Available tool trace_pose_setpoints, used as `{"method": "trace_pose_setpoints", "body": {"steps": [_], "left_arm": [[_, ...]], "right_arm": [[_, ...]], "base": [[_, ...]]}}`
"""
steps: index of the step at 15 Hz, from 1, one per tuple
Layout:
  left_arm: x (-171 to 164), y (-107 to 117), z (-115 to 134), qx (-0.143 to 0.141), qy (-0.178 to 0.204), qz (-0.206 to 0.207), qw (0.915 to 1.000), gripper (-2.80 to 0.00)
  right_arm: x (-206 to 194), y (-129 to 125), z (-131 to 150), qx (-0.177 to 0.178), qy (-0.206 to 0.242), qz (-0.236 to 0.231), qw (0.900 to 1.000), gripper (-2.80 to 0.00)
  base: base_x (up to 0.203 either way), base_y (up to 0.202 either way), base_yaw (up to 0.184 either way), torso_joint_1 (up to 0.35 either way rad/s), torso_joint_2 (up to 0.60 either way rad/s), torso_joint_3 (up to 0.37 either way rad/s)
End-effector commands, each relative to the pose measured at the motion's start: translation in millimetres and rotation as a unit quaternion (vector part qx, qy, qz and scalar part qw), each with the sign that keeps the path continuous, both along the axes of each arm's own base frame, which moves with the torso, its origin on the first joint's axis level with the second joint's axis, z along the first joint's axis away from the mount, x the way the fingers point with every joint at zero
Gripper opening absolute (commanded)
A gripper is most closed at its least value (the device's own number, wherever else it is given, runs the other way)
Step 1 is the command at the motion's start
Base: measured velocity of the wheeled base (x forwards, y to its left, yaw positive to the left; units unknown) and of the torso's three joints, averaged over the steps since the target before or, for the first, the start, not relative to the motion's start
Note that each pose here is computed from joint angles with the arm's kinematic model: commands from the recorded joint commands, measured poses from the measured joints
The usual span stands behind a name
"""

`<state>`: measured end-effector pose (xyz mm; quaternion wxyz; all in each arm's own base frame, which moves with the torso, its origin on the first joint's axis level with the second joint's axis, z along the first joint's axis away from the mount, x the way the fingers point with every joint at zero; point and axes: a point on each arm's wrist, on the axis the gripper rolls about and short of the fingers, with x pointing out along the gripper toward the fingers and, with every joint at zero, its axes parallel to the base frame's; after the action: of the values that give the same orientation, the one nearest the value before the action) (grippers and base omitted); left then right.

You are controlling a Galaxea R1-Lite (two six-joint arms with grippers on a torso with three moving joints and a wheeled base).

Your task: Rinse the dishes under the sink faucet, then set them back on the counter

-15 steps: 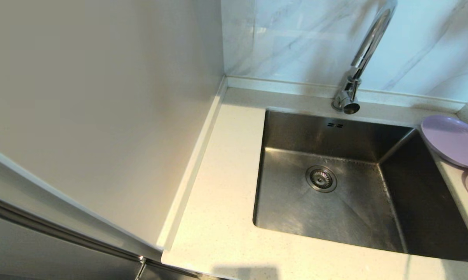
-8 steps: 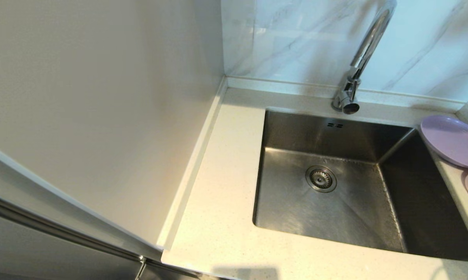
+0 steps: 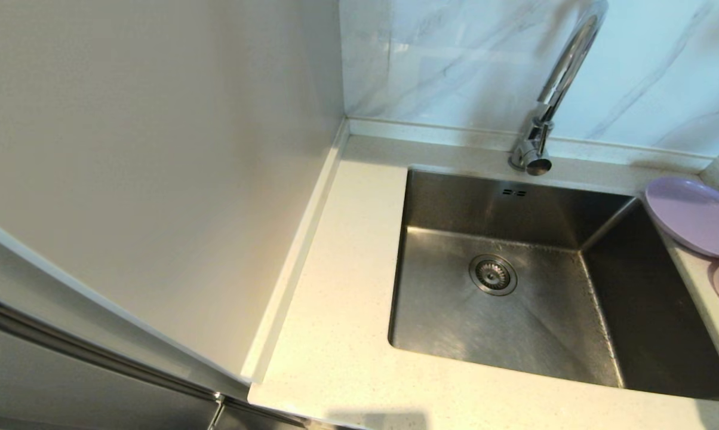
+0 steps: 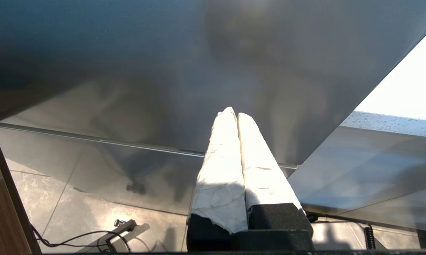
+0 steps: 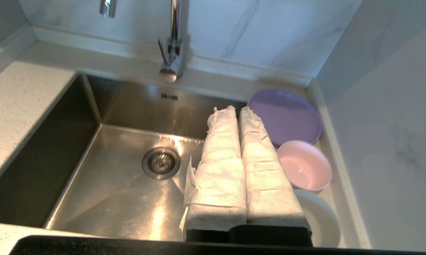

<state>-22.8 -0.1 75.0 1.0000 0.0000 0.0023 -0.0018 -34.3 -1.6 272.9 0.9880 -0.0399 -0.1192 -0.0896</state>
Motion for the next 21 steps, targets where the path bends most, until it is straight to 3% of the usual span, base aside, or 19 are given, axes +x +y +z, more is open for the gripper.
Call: {"method": "trace_pose_setpoints", "body": {"steps": [1, 7, 11, 17, 21], "left_arm": [[0.0, 0.0, 0.0, 0.0, 0.0, 0.0, 1.0, -2.8], [0.0, 0.0, 0.0, 0.0, 0.0, 0.0, 1.0, -2.8], [0.0, 0.0, 0.0, 0.0, 0.0, 0.0, 1.0, -2.8], [0.0, 0.0, 0.0, 0.0, 0.0, 0.0, 1.0, -2.8], [0.0, 0.0, 0.0, 0.0, 0.0, 0.0, 1.0, -2.8]], "right_arm": [[-33.4, 1.4, -11.3, -0.012, -0.05, 0.001, 0.999, -2.8], [-60.1, -0.8, -34.3, -0.02, -0.059, 0.012, 0.998, -2.8], [-79.3, -0.4, -71.4, -0.031, -0.041, 0.03, 0.998, -2.8], [-40.8, 0.2, -114.5, -0.016, 0.061, 0.049, 0.997, -2.8], [1.0, 1.5, -164.2, -0.031, 0.058, 0.077, 0.995, -2.8]], "base": [[0.0, 0.0, 0.0, 0.0, 0.0, 0.0], [0.0, 0.0, 0.0, 0.0, 0.0, 0.0], [0.0, 0.0, 0.0, 0.0, 0.0, 0.0], [0.0, 0.0, 0.0, 0.0, 0.0, 0.0], [0.0, 0.0, 0.0, 0.0, 0.0, 0.0]]}}
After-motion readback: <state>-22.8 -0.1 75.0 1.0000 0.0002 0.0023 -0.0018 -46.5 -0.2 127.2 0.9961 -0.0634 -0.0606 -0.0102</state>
